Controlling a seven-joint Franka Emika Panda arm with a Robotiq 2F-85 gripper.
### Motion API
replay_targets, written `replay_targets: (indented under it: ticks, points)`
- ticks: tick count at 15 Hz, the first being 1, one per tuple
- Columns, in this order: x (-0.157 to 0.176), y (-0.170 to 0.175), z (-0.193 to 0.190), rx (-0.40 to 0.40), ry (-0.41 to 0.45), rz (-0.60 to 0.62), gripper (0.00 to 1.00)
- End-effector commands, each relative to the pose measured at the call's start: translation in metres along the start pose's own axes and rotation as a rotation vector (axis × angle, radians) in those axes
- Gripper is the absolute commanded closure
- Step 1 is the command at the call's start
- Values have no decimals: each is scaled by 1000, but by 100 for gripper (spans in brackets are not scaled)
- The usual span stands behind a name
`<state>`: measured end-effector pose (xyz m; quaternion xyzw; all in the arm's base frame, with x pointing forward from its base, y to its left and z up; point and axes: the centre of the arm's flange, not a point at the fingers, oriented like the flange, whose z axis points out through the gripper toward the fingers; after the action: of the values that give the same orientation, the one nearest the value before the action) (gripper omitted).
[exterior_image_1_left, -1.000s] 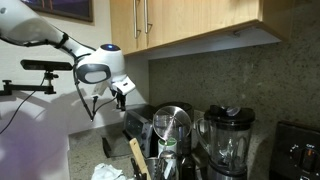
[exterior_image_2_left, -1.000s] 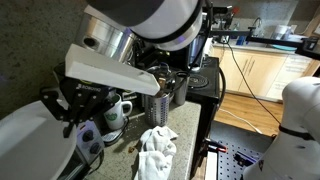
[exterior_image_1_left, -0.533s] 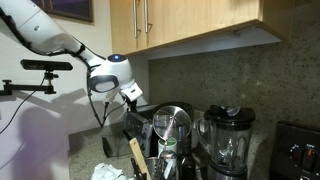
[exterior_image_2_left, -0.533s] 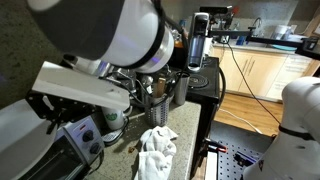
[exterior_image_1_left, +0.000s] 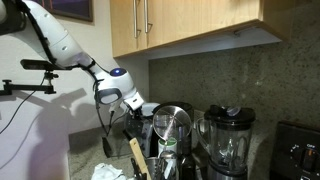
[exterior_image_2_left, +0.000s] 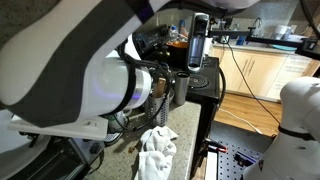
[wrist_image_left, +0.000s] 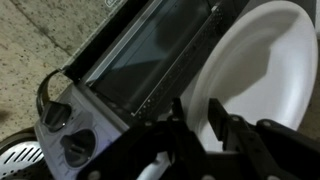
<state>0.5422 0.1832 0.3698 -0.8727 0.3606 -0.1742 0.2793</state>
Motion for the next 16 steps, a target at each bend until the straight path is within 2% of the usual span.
replay_targets:
  ticks: [1, 4, 6, 10, 16]
  points:
    - [-2, -11, 9, 10, 23, 24, 36]
    - [-2, -11, 6, 12, 32, 24, 12]
    - [-1, -10, -3, -5, 29, 9, 0]
    - [9, -11, -24, -33, 44, -52, 0]
    - [4, -9, -67, -118, -15, -227, 0]
